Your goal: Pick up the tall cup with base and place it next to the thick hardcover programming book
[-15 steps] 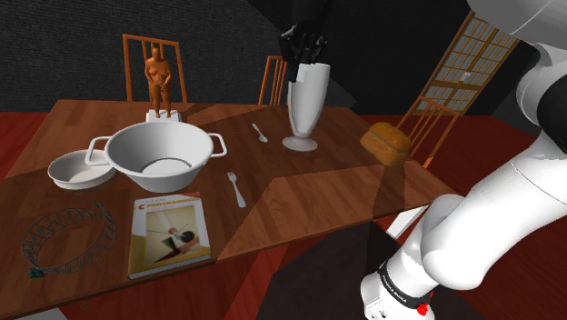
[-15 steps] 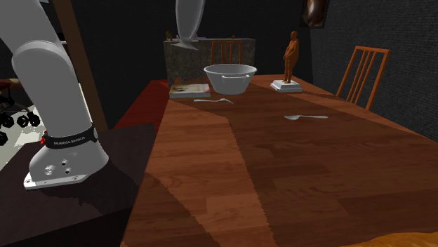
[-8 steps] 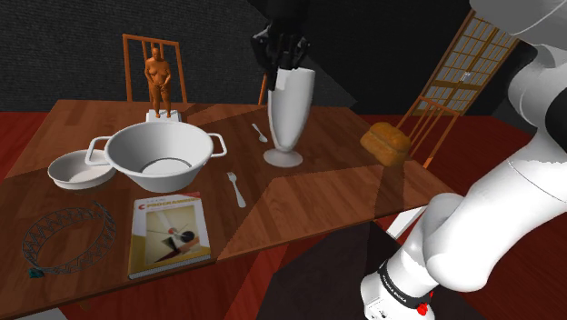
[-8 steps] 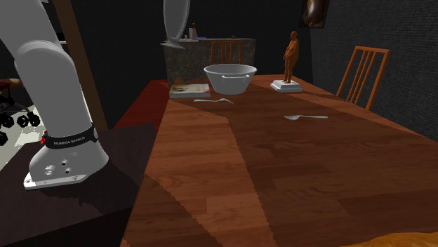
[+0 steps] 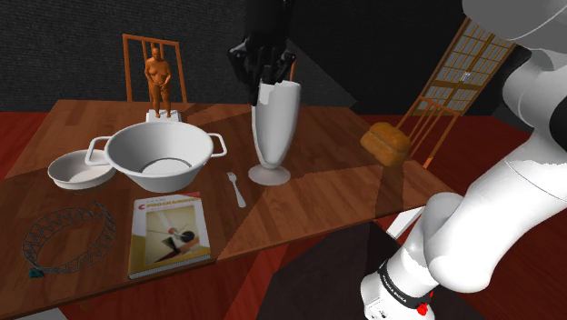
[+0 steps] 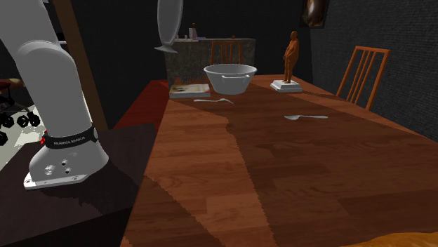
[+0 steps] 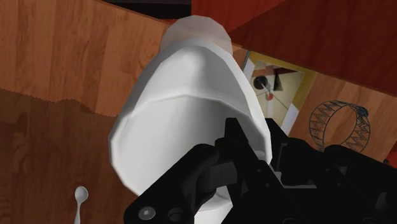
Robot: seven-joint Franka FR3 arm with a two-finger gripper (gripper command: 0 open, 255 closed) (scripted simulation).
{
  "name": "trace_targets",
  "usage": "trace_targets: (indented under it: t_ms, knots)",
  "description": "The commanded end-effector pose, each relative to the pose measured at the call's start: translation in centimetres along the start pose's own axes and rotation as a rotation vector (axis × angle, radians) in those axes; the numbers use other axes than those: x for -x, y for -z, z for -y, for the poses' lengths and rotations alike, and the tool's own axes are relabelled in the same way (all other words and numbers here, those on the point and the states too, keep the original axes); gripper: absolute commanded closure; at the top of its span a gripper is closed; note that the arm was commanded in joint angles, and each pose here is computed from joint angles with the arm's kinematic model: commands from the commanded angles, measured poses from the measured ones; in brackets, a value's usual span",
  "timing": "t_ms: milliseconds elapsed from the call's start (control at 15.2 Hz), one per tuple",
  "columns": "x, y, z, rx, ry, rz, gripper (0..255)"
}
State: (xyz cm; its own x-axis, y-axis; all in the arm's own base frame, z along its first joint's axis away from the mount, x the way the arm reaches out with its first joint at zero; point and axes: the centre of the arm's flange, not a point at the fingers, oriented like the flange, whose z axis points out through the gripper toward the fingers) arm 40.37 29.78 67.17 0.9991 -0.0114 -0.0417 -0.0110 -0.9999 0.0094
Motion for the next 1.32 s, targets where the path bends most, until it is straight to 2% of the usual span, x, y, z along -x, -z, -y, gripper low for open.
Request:
trace_targets:
  t_ms: [0,1254]
  knots:
    - [-0.1,-1.0,0.1,-0.001,0.000,-0.001,255]
    - [-0.5,-11.0,0.2,-0.001,0.000,-0.001,255]
